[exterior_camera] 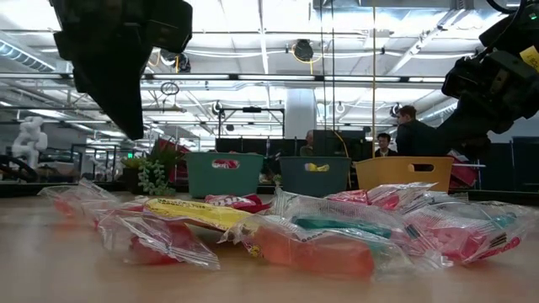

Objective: Sort candy
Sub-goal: Put the orange gummy candy into the yellow bin

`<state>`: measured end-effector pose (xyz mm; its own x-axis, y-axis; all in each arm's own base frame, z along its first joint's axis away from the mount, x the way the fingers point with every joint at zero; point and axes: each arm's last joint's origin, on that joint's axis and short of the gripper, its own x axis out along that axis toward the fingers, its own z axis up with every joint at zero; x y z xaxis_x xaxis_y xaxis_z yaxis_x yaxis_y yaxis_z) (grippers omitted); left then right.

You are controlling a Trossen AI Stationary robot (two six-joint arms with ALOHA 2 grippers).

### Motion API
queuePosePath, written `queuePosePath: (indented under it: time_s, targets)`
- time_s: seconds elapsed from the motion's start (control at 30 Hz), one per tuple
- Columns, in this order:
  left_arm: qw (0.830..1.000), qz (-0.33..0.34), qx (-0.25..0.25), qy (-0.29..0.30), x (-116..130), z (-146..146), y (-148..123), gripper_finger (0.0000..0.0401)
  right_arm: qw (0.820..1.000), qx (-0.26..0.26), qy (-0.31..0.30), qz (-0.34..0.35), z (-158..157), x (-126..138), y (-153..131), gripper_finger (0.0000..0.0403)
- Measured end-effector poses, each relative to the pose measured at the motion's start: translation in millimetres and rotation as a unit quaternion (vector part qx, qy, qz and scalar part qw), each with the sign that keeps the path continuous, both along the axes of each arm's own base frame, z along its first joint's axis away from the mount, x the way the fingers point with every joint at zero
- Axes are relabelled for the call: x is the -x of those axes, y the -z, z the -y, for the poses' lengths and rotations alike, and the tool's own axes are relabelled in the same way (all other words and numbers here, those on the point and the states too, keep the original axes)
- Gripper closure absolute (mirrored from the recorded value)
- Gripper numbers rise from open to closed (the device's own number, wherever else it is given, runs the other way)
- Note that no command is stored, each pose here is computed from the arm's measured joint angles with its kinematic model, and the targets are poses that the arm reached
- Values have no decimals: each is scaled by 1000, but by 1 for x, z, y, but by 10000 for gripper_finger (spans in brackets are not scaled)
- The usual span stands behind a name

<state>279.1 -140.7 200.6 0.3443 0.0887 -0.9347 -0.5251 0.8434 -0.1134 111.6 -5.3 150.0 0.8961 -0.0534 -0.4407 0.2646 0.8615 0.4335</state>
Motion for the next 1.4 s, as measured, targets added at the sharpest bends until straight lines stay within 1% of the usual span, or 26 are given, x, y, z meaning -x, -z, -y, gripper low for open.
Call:
queuePosePath:
  time_s: [0.1,0.17,0.23,0.3,0.4,0.47,0.53,0.63,0.7,0.8,0.9,1.0,1.17,1.27,1.4]
  targets:
    - [1000,-10,-5,-1,2,-1,1,377,1000,0,0,0,0,0,0,401]
    - [1000,-26,-10,-14,5,-3,1,359,1000,0,0,0,0,0,0,401]
    - [998,-38,-6,-52,8,-5,2,340,1000,0,0,0,0,0,0,401]
    - [993,-55,7,-105,12,-6,3,322,1000,0,0,0,0,0,0,401]
    - [981,-70,31,-177,15,-7,3,297,1000,0,0,0,0,0,0,401]
    - [973,-62,46,-217,15,-6,3,281,1000,0,0,0,0,0,0,401]
    - [967,-53,58,-243,13,-6,3,267,1000,1,0,0,0,0,0,401]
    - [960,-33,80,-265,9,-5,5,250,1000,1,0,0,0,0,0,401]
    - [955,-32,84,-281,10,-6,7,242,1000,1,-1,0,0,0,0,401]
    - [954,-45,86,-284,14,-7,13,237,1000,0,0,0,0,0,0,401]
    - [945,-65,95,-306,19,-8,20,236,1000,-3,-6,0,0,0,0,401]
    - [940,-55,112,-318,20,-8,29,236,1000,-6,-8,-1,-1,0,0,401]
    - [938,-27,142,-314,15,-6,45,236,1000,-6,-8,-1,-1,0,0,401]
    - [938,-46,135,-315,15,-5,60,237,1000,-5,-8,-1,-1,0,0,401]
    - [938,-79,135,-310,13,-4,73,237,1000,-5,-8,-3,-1,0,1,401]
